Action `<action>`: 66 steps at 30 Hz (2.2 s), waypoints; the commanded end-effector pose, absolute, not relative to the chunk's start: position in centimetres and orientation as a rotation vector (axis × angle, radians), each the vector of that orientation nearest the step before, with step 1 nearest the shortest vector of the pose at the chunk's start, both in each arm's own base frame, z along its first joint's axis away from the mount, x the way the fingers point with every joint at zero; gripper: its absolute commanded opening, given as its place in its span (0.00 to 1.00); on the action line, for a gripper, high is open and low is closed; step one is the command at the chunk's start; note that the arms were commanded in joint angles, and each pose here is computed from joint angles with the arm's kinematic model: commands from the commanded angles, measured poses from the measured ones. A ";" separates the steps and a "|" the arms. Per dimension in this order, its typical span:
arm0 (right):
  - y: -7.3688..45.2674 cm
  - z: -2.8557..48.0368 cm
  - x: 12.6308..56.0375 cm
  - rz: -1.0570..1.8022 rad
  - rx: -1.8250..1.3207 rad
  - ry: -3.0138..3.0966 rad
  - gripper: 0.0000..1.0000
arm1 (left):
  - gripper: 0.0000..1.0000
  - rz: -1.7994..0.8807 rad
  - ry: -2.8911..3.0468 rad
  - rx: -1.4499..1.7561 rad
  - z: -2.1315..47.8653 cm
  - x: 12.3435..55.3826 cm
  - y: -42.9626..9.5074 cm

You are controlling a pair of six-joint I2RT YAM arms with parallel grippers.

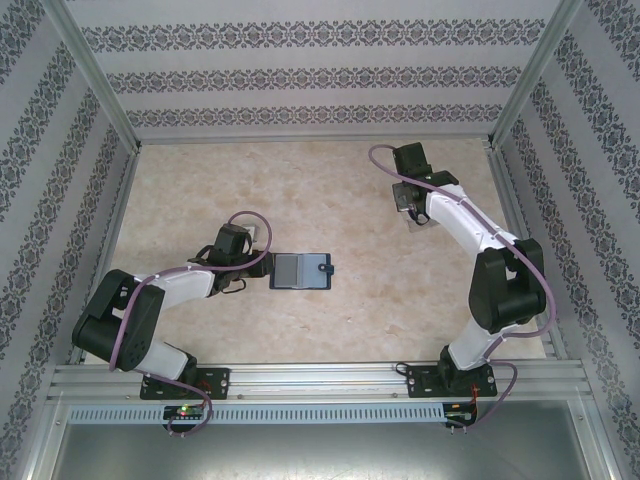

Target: Put the credit cards into the card holder

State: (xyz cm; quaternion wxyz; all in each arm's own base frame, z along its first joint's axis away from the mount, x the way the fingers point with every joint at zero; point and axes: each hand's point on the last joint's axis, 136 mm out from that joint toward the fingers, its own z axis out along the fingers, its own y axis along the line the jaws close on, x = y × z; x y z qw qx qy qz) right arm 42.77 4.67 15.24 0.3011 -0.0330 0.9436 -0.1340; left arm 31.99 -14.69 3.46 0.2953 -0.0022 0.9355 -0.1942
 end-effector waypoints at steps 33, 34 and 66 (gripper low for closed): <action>2.2 9.4 44.2 -0.306 -0.314 2.673 0.00 | 0.41 -0.555 2.498 0.025 3.8 32.1 -15.7; 2.1 9.2 44.2 -0.312 -0.323 2.679 0.00 | 0.41 -0.551 2.494 0.024 3.8 32.2 -15.7; 3.5 10.9 43.2 -0.136 -0.326 2.682 0.34 | 0.41 -0.577 2.513 0.031 3.5 32.1 -16.1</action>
